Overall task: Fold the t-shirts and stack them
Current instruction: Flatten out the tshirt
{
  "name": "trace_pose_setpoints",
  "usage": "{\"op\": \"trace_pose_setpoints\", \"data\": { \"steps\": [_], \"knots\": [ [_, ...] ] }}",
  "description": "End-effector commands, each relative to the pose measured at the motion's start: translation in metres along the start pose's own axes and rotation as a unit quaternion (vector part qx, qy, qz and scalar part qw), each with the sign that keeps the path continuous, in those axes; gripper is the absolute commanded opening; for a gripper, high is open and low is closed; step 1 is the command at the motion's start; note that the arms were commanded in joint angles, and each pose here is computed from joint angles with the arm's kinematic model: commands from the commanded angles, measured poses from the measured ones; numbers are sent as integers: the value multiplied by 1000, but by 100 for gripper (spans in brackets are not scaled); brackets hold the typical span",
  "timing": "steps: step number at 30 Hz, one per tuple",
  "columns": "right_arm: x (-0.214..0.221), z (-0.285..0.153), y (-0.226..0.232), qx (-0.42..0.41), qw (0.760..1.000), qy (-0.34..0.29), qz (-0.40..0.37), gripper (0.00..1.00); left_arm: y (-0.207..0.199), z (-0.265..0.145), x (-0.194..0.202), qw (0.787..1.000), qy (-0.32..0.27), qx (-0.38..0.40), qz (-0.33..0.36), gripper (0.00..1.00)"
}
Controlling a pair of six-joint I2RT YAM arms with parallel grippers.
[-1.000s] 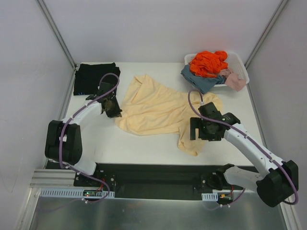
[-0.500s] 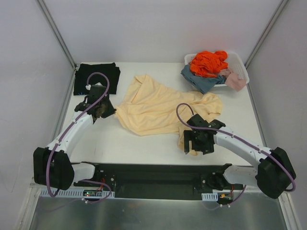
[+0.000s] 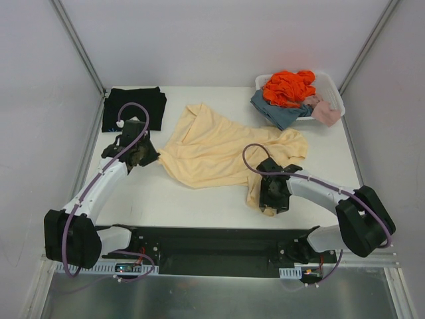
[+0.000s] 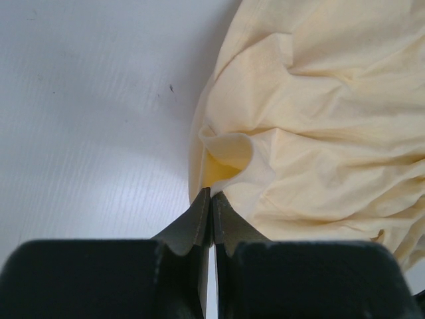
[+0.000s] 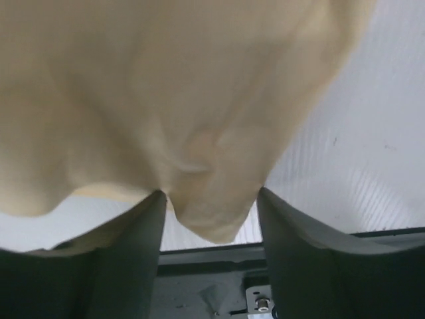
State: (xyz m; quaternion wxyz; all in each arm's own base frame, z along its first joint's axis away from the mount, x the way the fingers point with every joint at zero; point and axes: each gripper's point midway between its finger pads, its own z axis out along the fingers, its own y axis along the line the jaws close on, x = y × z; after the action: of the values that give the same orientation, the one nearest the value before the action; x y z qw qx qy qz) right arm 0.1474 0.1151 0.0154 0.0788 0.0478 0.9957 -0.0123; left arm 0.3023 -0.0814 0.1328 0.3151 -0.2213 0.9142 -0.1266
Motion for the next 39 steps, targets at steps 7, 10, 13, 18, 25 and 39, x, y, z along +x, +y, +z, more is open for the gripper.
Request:
{"op": "trace_pose_setpoints", "data": {
  "steps": [7,10,13,18,25,39],
  "knots": [
    [5,4,-16,16,999,-6,34,35,6,-13,-7,1000,-27,-9,-12,0],
    [5,5,-25,18,999,-11,50,26,6,-14,-9,999,-32,-11,-13,0],
    [-2,0,-30,18,998,-24,56,14,6,-17,-14,999,-38,-14,-14,0],
    [-56,-58,-42,29,988,-146,46,1,-14,-44,-43,996,-85,17,-17,0],
    [-145,-211,-84,58,912,-396,94,1,-59,-120,-99,977,-182,108,-13,0],
    [-156,-525,-131,-18,692,-718,72,1,-96,-379,-166,838,-461,290,24,0]
  ]
}}
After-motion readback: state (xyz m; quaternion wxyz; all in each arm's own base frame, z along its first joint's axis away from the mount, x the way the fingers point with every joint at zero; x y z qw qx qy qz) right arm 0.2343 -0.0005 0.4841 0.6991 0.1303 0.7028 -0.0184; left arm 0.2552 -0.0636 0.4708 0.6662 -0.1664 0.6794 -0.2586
